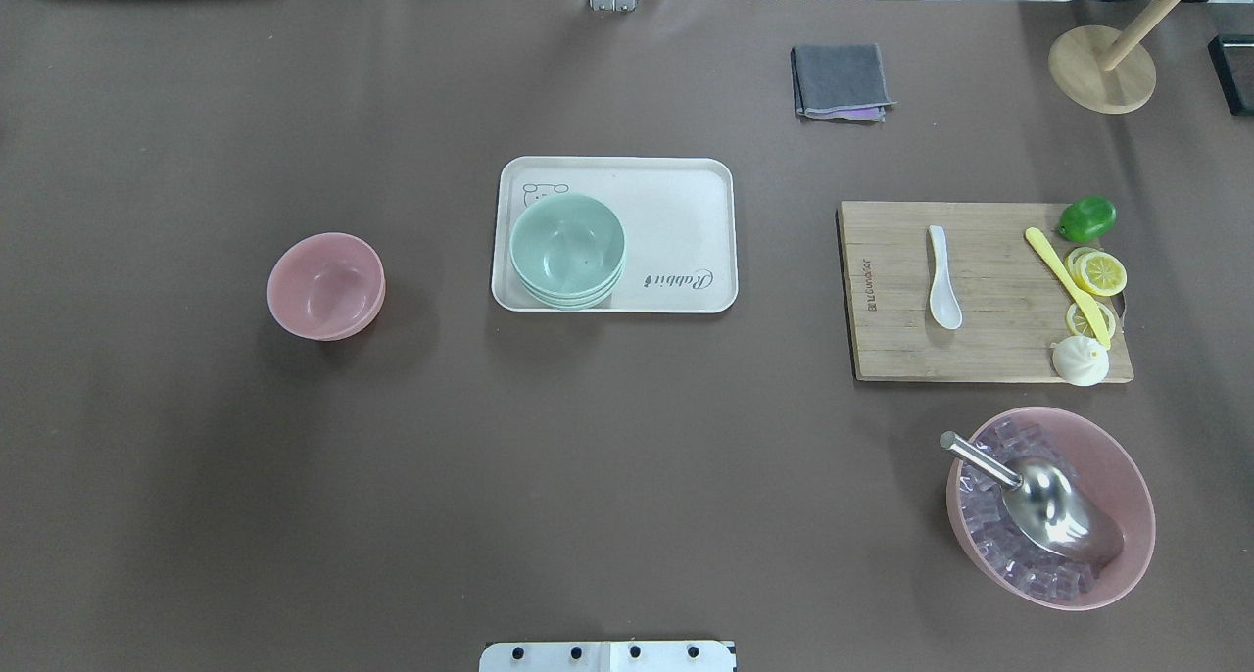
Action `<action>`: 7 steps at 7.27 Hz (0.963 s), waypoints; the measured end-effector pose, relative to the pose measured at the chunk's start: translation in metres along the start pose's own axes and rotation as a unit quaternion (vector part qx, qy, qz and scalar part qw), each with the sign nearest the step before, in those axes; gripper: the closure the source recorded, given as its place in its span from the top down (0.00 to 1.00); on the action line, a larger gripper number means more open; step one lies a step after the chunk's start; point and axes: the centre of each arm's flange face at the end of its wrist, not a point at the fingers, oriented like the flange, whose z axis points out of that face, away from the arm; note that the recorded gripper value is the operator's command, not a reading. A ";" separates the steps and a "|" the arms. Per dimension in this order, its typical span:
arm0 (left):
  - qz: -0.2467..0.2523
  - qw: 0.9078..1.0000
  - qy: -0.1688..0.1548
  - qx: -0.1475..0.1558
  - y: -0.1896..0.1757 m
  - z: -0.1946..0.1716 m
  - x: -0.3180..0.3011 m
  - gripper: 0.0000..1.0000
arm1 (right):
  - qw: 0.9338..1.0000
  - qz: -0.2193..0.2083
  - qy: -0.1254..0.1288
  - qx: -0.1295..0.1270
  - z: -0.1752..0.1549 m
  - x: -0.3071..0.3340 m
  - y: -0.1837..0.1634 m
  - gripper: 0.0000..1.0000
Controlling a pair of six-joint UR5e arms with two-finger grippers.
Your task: Stack pink bowl on green and place spoon
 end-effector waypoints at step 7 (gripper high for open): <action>-0.143 0.985 0.098 0.000 -0.042 0.096 0.230 0.98 | 1.000 -0.008 0.000 0.006 -0.006 -0.008 0.001 1.00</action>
